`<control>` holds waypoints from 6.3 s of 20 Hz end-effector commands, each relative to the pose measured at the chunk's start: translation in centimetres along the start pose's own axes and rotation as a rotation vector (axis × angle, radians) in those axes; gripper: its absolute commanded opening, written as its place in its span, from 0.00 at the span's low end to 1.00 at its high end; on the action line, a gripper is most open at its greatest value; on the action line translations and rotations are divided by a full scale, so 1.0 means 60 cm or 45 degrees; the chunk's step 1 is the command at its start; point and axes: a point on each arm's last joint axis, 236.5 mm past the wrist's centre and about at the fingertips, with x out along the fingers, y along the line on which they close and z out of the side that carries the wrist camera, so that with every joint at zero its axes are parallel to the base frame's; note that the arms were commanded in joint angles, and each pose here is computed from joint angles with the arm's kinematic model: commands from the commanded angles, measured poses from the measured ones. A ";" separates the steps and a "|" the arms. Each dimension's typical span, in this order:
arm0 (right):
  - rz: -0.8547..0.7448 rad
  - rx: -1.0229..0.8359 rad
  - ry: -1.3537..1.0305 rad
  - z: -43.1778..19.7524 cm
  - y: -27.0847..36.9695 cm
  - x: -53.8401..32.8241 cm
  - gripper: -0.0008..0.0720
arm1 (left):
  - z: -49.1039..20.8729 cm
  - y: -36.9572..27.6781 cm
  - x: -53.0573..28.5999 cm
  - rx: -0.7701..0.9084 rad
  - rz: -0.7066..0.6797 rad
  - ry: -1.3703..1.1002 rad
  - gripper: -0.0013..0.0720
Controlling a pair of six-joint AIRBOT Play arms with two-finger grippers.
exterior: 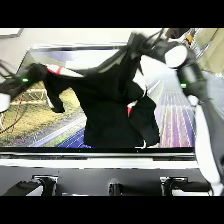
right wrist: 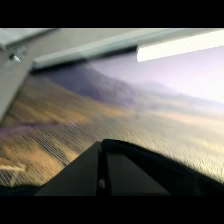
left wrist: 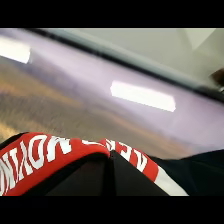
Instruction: Fold the clothes and pants, and hang the long-sleeved shirts on hangers.
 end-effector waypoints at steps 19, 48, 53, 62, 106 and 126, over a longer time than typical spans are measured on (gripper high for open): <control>-0.525 0.351 0.990 -0.303 -0.344 -0.399 0.84 | -0.292 0.185 -0.169 -0.377 0.256 0.851 0.85; -0.163 0.675 1.019 -0.562 -0.242 -0.349 0.08 | -0.496 0.129 -0.197 -0.591 0.052 1.238 0.85; -0.145 0.669 1.012 -0.549 -0.215 -0.371 0.08 | -0.536 0.094 -0.173 -0.471 0.014 1.244 0.84; -0.128 0.674 0.985 -0.535 -0.190 -0.388 0.08 | -0.623 0.068 -0.126 -0.413 0.031 1.312 0.82; 0.034 0.323 0.155 0.029 -0.108 -0.041 0.08 | 0.083 -0.080 0.146 -0.014 -0.225 0.049 0.06; -0.348 0.536 0.905 -0.224 -0.449 -0.188 0.76 | -0.256 0.105 -0.037 -0.488 0.211 0.848 0.96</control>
